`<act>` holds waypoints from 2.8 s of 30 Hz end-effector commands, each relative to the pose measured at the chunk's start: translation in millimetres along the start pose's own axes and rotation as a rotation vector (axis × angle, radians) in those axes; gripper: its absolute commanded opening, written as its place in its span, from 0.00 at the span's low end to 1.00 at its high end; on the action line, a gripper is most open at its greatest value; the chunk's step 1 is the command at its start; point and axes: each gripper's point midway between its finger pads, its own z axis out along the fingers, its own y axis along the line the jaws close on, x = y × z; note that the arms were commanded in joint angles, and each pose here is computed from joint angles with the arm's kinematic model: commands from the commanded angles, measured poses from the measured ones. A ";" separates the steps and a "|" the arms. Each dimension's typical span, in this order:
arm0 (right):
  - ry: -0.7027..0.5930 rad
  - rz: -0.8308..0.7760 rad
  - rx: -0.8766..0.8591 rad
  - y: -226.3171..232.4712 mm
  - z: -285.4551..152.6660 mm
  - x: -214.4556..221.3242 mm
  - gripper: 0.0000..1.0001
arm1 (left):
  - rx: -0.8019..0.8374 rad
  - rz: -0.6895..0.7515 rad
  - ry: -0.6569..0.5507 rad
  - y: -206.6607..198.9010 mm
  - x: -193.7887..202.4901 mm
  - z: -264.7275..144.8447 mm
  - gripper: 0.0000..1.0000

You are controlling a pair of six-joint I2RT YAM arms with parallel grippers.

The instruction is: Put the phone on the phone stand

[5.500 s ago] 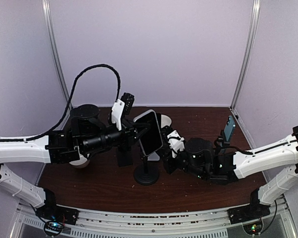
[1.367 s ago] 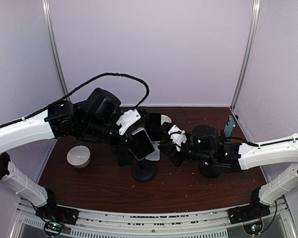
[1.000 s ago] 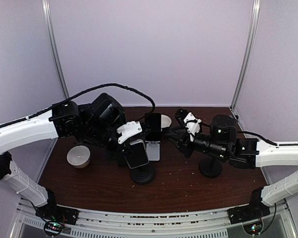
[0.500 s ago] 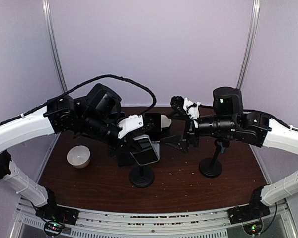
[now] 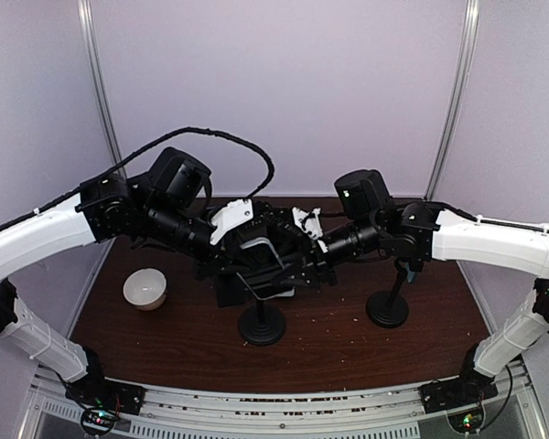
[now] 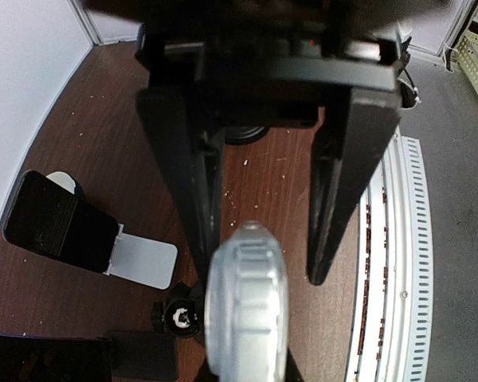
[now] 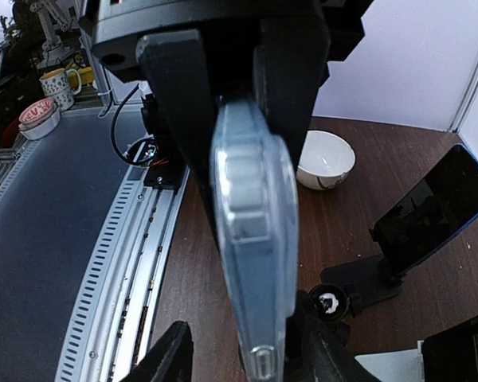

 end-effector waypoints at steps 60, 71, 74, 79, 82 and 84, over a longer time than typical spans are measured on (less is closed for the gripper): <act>-0.189 -0.095 -0.020 -4.2 14.2 23.4 0.00 | -0.002 0.027 -0.779 -33.9 0.0 36.6 0.29; -0.178 -0.101 -0.019 -7.7 10.5 25.4 0.00 | -0.129 0.121 -0.740 -13.0 -5.5 12.1 0.77; -0.178 -0.098 -0.023 -9.4 11.4 24.4 0.00 | -0.144 0.151 -0.729 -12.1 -12.9 4.0 0.81; -0.179 -0.099 -0.018 -12.0 12.1 22.8 0.00 | -0.110 0.164 -0.755 -16.5 -23.1 1.3 0.70; -0.170 -0.096 -0.007 -14.3 12.7 24.5 0.00 | -0.078 0.162 -0.722 -17.5 -23.3 11.2 0.45; -0.162 -0.089 0.004 -16.3 13.0 26.8 0.01 | -0.052 0.159 -0.698 -18.6 -24.1 17.8 0.24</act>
